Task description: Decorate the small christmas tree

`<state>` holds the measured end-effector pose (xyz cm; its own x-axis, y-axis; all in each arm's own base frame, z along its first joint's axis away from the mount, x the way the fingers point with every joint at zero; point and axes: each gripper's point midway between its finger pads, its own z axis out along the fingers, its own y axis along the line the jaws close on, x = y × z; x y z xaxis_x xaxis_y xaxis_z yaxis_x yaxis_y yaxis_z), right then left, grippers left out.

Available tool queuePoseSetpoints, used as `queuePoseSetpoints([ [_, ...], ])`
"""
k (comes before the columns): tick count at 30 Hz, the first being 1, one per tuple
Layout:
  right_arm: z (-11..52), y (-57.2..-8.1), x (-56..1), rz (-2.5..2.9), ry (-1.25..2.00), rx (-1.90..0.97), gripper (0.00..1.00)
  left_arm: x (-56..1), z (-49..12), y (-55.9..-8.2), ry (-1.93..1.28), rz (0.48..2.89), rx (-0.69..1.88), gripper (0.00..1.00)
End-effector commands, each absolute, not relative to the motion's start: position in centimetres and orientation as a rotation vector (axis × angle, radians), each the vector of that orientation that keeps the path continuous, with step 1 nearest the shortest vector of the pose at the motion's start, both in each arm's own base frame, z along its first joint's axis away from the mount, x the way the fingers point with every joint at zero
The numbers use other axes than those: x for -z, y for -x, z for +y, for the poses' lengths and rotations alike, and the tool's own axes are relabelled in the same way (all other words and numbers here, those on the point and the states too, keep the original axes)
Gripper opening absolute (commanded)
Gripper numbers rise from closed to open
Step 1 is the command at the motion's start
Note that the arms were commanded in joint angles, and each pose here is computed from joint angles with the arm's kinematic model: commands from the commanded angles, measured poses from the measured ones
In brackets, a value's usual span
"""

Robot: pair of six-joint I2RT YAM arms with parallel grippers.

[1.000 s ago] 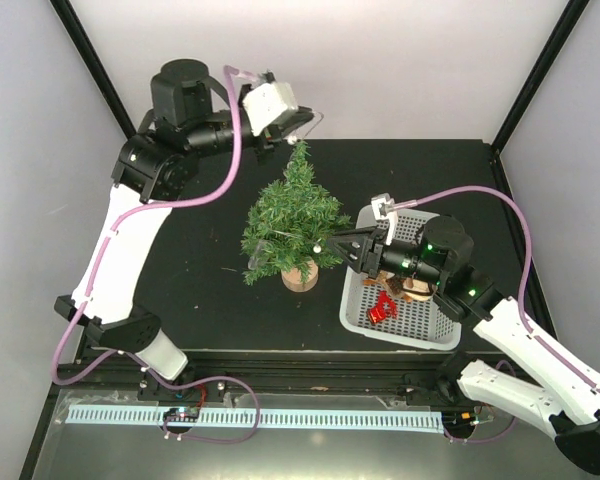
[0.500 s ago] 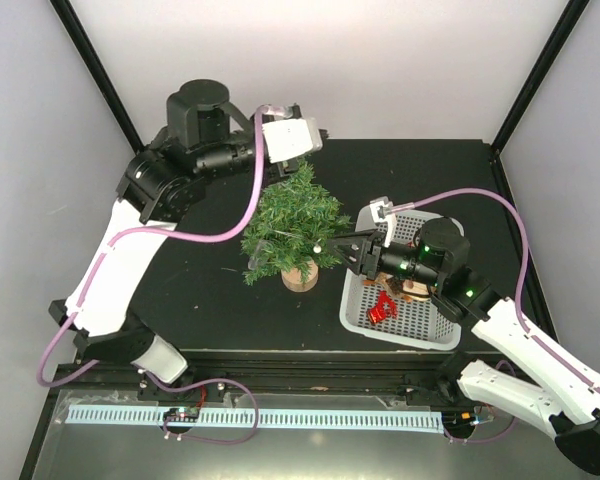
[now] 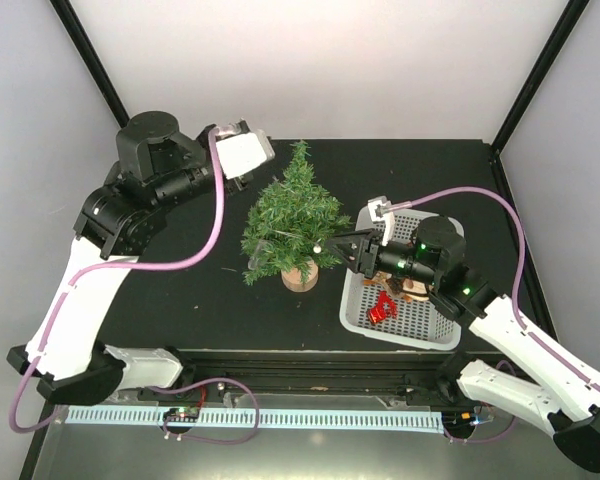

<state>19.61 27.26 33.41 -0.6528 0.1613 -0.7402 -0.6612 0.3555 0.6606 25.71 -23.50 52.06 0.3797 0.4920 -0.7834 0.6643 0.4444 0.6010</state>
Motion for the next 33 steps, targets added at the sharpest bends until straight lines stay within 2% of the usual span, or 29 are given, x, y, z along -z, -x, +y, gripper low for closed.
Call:
queuePoseSetpoints([
  [1, 26.3, -19.9, -35.4, 1.813, 0.429, -1.324, 0.35, -50.1, -20.0, -29.1, -1.040, 1.391, 0.151, 0.11],
  [4, 26.0, -20.0, -35.4, 1.823, 0.426, -1.294, 0.36, -46.9, -18.4, -30.8, -1.022, 1.529, 0.266, 0.21],
  [7, 25.9, -20.2, -35.2, 1.835, 0.419, -1.275, 0.36, -42.9, -18.1, -32.2, -1.058, 1.668, 0.459, 0.40],
  [10, 25.8, -20.3, -34.9, 1.848, 0.417, -1.262, 0.36, -40.1, -18.3, -32.2, -1.077, 1.741, 0.578, 0.50],
  [14, 25.5, -20.4, -33.7, 1.876, 0.402, -1.232, 0.36, -36.9, -18.5, -31.7, -1.103, 1.768, 0.625, 0.58],
  [16, 25.3, -20.4, -33.3, 1.889, 0.396, -1.229, 0.36, -35.6, -18.5, -31.8, -1.100, 1.779, 0.622, 0.59],
  [19, 25.0, -20.3, -32.9, 1.914, 0.387, -1.215, 0.36, -33.5, -17.8, -32.5, -1.066, 1.816, 0.568, 0.61],
  [21, 24.6, -20.3, -33.0, 1.921, 0.377, -1.188, 0.36, -32.2, -17.1, -33.0, -1.032, 1.843, 0.512, 0.65],
  [27, 23.0, -21.1, -33.1, 1.970, 0.348, -1.051, 0.37, -32.3, -11.5, -34.7, -0.710, 1.931, 0.436, 0.85],
  [30, 21.8, -22.0, -32.5, 2.030, 0.301, -0.939, 0.38, -32.4, -8.2, -34.6, -0.580, 2.001, 0.522, 0.89],
  [33, 20.2, -23.1, -31.1, 2.098, 0.235, -0.822, 0.41, -33.1, -6.5, -32.4, -0.592, 2.045, 0.551, 0.90],
])
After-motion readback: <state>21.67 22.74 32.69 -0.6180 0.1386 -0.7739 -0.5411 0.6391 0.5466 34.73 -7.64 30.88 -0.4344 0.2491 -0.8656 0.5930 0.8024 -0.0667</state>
